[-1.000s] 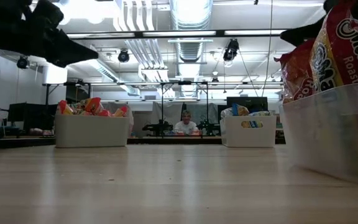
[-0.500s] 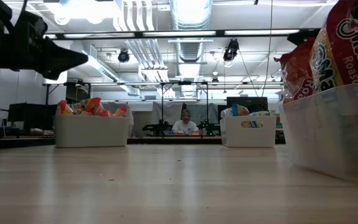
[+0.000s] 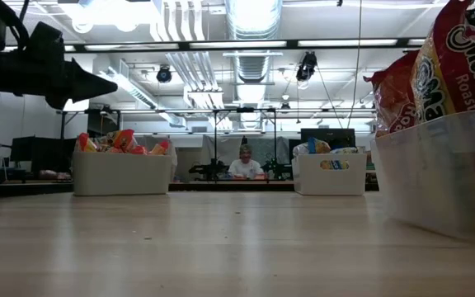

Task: Sort Maruchan noodles
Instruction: Return to Home Position

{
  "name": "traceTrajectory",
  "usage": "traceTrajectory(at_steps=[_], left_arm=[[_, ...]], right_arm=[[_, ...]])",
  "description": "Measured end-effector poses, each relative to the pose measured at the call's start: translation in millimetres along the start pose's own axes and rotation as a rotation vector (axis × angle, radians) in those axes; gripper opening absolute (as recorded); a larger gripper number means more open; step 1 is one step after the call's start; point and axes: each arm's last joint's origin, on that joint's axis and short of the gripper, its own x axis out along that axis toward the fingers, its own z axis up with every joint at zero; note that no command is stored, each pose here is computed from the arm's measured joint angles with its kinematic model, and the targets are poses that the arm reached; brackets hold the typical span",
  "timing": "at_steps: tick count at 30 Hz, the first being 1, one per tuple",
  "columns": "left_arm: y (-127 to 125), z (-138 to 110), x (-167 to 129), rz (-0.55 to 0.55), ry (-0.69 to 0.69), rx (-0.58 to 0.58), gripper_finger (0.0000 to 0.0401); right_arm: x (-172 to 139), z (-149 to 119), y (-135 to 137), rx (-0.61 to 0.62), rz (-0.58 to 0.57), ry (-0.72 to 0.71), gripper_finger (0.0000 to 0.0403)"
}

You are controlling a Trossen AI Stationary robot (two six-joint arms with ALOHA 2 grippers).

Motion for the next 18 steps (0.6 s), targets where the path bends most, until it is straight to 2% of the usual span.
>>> traceTrajectory(at_steps=[18], left_arm=[[-0.2, -0.1, 0.6, 0.002, 0.008, 0.004, 0.0039]], right_arm=[[0.2, -2.6, 0.6, -0.007, 0.007, 0.025, 0.0009]])
